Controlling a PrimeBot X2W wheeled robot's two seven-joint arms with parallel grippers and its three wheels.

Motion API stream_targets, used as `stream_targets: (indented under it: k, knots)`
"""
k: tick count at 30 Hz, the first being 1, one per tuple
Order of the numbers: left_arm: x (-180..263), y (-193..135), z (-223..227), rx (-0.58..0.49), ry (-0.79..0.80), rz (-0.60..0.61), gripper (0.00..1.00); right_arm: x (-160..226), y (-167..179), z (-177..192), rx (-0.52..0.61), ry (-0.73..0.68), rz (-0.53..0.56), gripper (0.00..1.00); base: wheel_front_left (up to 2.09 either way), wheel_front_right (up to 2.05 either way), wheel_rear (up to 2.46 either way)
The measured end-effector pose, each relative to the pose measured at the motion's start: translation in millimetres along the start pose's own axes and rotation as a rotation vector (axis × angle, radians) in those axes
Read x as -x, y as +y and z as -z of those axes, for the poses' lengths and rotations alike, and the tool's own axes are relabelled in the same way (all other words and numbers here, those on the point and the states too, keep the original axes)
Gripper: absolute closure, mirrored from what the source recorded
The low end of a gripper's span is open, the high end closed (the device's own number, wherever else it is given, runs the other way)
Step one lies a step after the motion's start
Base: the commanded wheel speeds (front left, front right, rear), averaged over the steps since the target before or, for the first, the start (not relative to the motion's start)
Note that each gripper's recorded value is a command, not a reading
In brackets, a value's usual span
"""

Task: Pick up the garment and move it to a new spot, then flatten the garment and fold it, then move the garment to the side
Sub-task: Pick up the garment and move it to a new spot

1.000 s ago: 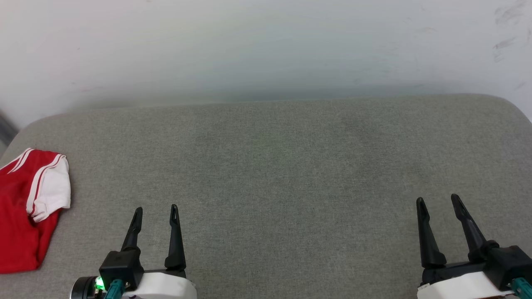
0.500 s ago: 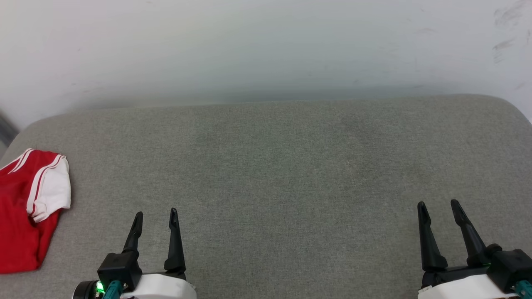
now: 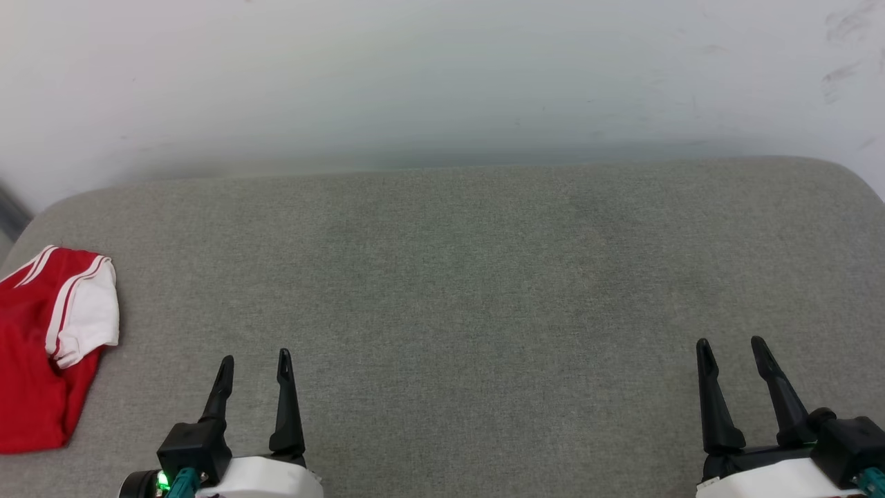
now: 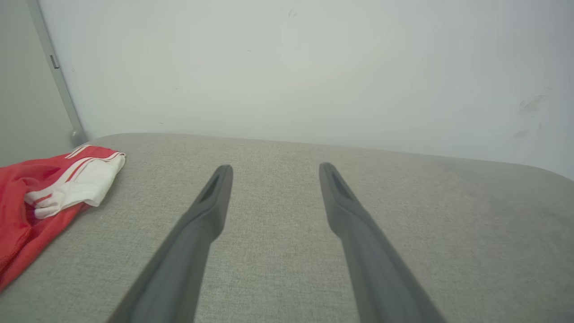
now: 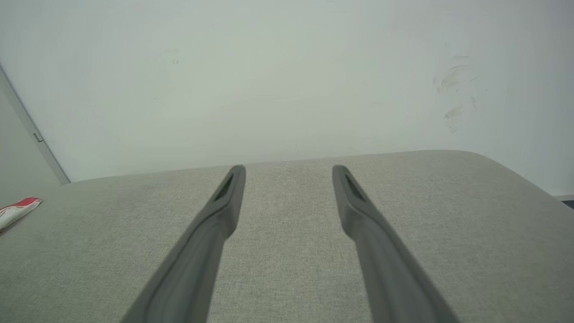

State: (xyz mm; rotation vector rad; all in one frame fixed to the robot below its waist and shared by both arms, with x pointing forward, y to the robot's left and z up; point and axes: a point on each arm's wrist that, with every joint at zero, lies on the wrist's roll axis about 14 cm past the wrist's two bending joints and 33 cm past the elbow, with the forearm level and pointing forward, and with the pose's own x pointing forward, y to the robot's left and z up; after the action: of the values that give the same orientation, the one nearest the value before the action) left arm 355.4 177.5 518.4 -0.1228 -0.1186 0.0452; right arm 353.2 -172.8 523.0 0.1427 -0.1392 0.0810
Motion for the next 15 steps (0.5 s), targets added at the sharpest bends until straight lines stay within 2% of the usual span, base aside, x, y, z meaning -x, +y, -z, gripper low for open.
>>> stream_targets:
  k: [8,15]
  knots:
    - [2,12,-3,-0.011,-0.008,-0.040,0.00,-5,9,2,0.009,0.005,-0.032,0.00,0.00,0.00,0.00]
    - [11,34,-8,-0.030,-0.020,-0.117,0.00,-16,31,5,0.016,0.009,-0.104,0.00,0.00,0.00,0.00]
